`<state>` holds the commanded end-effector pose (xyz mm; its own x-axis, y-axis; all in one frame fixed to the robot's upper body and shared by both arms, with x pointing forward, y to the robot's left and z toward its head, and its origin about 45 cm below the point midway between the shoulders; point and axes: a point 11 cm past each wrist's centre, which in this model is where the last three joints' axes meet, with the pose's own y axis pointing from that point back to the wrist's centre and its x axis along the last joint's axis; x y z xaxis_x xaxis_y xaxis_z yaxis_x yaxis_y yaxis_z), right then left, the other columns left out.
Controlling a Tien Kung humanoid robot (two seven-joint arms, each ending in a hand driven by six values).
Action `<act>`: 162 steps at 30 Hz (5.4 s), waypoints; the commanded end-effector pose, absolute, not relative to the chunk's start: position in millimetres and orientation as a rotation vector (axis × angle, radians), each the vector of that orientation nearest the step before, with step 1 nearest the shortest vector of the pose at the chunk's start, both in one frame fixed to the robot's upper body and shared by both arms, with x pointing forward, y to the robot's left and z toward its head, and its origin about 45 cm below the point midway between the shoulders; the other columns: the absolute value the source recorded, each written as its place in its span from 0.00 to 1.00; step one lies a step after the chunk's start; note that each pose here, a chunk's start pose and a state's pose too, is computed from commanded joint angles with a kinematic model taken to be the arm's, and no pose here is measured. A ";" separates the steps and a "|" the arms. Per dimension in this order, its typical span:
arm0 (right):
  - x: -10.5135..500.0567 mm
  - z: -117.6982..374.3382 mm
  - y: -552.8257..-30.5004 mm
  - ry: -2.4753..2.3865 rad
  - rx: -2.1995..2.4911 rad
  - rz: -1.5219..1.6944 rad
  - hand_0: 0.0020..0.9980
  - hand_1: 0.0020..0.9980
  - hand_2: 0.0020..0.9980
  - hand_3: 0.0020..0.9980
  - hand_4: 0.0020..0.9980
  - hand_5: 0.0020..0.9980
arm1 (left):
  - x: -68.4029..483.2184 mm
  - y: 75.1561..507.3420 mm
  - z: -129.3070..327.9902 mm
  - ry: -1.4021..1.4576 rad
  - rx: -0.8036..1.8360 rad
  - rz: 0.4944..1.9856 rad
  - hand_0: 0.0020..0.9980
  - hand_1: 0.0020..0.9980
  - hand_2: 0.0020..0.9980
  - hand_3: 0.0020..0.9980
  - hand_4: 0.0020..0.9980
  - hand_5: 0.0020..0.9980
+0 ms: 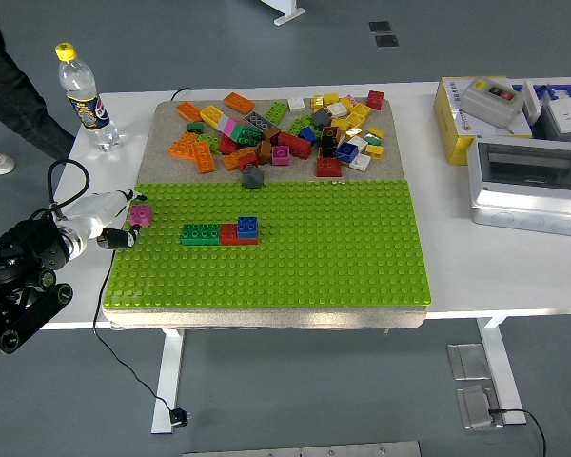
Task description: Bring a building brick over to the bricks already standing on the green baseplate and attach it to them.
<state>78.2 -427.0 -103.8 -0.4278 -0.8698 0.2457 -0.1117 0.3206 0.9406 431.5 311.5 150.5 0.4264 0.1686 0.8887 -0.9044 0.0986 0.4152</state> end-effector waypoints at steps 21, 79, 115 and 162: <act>79.3 -103.8 -426.4 -1.775 0.885 -1.176 0.72 0.74 0.78 0.76 0.52 0.66 | 430.7 310.7 146.3 -0.770 1.204 0.931 1.00 0.95 0.95 0.80 0.45 0.16; 80.7 -103.2 -427.7 -1.782 0.891 -1.166 0.72 0.73 0.78 0.75 0.52 0.67 | 433.5 307.6 156.7 -0.766 1.173 0.941 1.00 0.94 0.94 0.56 0.36 0.16; 79.1 -101.9 -432.2 -1.802 0.882 -1.154 0.72 0.73 0.78 0.75 0.52 0.67 | 407.3 202.0 174.8 -0.571 0.957 0.879 1.00 0.95 0.93 0.53 0.38 0.18; 83.2 -102.4 -428.6 -1.811 0.893 -1.155 0.72 0.73 0.77 0.74 0.51 0.68 | 408.5 185.2 154.5 -0.539 0.963 0.858 1.00 0.95 0.93 0.53 0.39 0.20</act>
<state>83.2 -428.6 -102.4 -0.4371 -0.8653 0.2452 -0.1421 0.3357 0.9312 408.5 185.2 154.5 0.5649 0.3853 0.7297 -0.8246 0.2953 0.4825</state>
